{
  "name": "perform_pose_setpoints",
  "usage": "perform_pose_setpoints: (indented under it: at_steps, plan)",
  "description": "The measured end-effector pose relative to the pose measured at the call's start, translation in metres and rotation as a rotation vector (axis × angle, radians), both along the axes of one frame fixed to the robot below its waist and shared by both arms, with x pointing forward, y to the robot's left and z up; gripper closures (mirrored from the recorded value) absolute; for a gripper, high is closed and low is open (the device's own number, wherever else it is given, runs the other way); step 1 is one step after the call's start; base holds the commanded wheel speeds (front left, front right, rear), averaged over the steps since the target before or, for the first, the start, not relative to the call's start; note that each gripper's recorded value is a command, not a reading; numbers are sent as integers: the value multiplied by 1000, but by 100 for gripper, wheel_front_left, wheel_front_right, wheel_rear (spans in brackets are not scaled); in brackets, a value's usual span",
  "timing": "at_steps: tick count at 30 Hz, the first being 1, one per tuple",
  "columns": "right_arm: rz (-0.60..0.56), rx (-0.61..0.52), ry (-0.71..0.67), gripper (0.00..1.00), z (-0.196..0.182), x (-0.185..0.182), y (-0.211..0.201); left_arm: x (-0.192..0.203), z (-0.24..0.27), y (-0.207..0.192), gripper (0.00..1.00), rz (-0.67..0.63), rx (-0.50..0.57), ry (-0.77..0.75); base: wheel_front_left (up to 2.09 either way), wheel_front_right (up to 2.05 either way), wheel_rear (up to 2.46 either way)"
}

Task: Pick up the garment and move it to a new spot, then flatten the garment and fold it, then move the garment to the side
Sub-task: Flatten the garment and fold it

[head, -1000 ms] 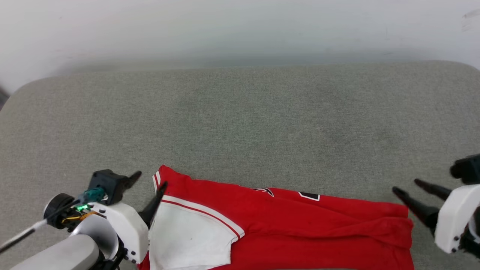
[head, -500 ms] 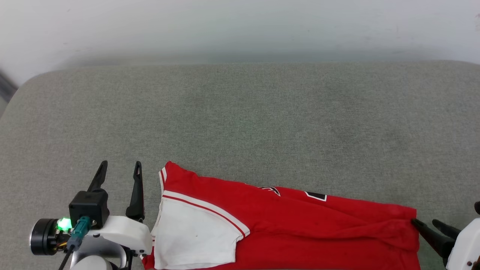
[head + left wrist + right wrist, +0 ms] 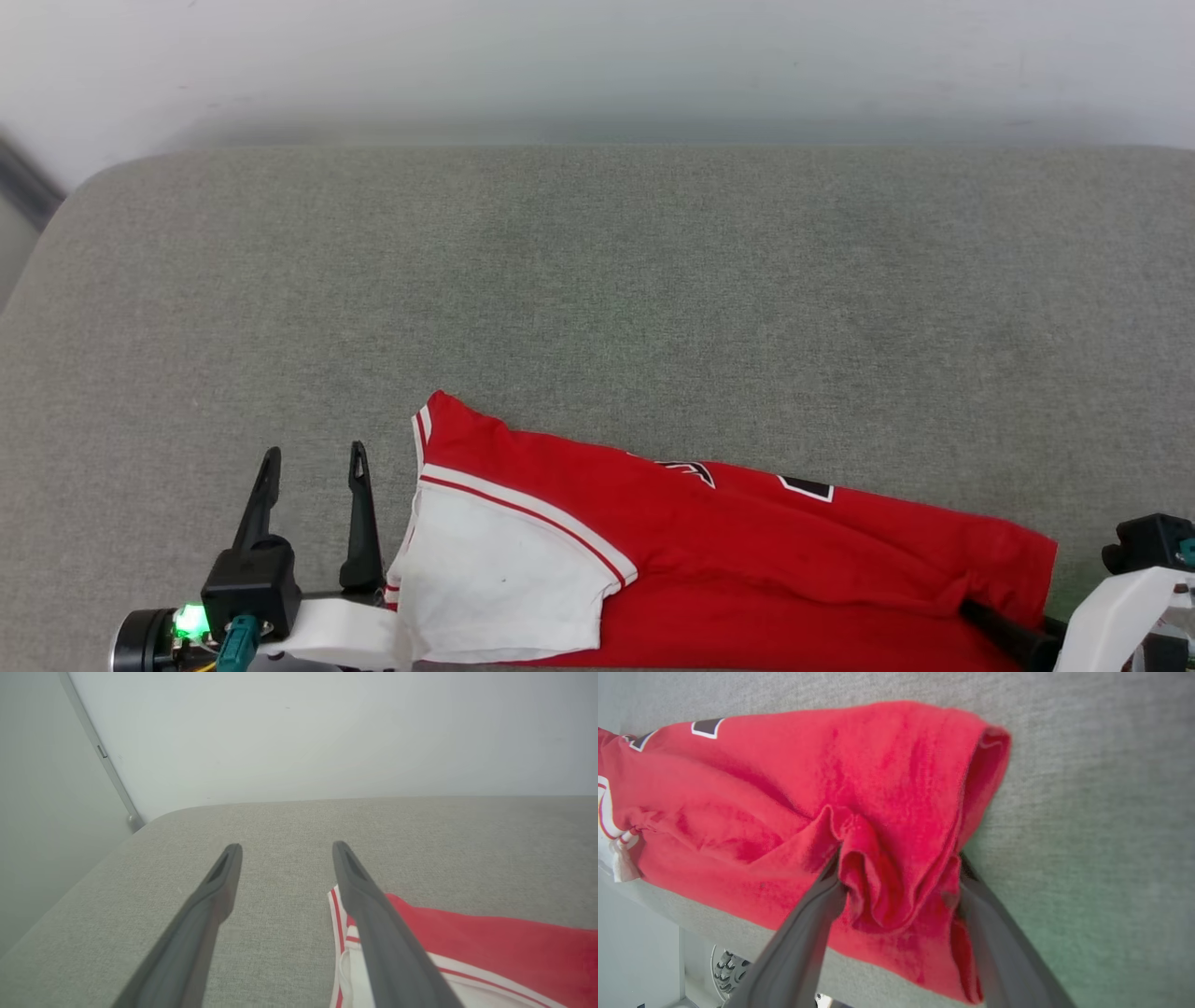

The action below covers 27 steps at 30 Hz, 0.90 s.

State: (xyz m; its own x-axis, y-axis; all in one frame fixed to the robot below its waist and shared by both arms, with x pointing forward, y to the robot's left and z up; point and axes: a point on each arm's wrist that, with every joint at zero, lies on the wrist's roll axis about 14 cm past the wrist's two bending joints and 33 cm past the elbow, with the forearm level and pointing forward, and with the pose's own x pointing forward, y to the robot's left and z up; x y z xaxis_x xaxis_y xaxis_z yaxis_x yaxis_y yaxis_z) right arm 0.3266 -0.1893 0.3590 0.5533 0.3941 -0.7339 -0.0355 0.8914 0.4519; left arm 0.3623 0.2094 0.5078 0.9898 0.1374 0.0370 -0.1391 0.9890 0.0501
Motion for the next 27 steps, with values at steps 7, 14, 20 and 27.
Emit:
perform_pose_setpoints:
  at_steps: [7, 14, 20, 27]
  plan:
    - [17, 3, 15, 91, -4, 0, 7, -9, 0, 8, 0, 60, 5, -20, 0, 0, 0]
    - [24, 1, -7, 100, 1, 2, 9, -22, -1, 8, 0, 87, 34, -30, 0, 0, 0]
    - [21, -41, -43, 100, 15, 10, -9, -32, -2, 6, 0, 91, 52, -32, 0, 0, 0]
    - [-60, -172, -88, 100, 42, 31, -74, -36, -3, 0, 0, 65, 67, -31, 0, 0, 0]
